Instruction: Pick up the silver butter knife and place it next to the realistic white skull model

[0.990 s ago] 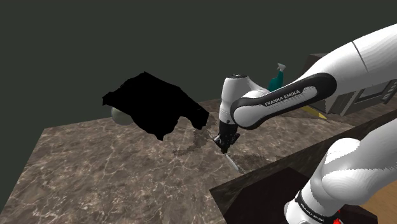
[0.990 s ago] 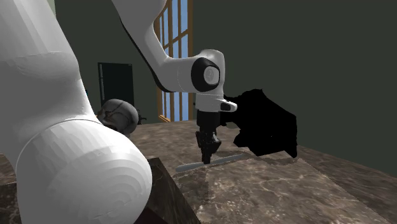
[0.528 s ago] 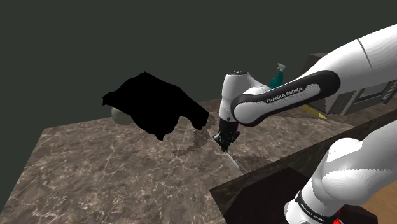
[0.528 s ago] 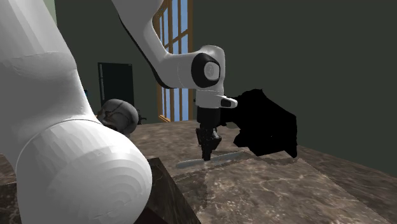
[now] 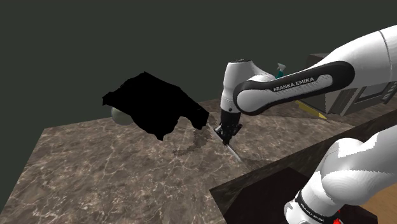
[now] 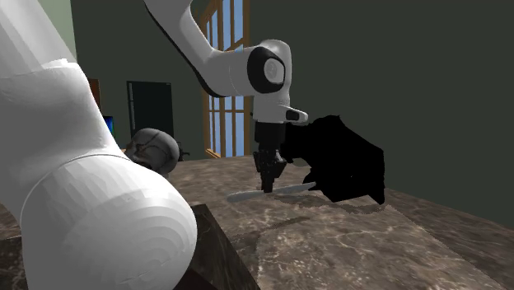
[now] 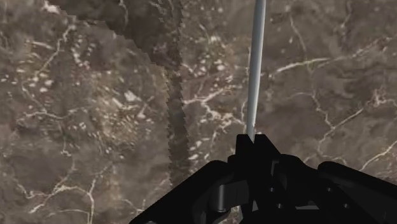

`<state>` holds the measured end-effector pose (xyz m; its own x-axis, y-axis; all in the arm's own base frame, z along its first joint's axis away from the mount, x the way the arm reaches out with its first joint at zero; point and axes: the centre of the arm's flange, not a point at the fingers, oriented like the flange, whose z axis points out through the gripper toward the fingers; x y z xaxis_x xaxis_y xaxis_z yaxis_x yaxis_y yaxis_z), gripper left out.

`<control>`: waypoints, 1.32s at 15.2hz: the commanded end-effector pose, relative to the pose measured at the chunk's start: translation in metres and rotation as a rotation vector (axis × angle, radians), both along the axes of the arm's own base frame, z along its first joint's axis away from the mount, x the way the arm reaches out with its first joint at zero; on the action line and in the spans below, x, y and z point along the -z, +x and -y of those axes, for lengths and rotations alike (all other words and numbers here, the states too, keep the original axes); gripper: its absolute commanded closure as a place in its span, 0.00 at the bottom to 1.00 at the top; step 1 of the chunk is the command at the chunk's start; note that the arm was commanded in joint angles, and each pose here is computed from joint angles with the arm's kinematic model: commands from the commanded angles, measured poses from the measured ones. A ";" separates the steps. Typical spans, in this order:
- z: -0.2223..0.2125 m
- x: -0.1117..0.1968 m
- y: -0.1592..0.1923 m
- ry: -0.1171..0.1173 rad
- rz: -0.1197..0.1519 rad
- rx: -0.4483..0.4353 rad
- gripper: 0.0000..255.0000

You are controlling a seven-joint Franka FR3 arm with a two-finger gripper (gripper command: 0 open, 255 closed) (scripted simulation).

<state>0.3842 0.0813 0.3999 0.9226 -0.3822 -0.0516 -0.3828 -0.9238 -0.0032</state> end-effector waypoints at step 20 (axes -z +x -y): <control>0.001 -0.112 -0.001 0.000 0.000 0.000 1.00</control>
<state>0.3837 0.0806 0.5059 0.9227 -0.3821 -0.0517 -0.3827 -0.9238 -0.0034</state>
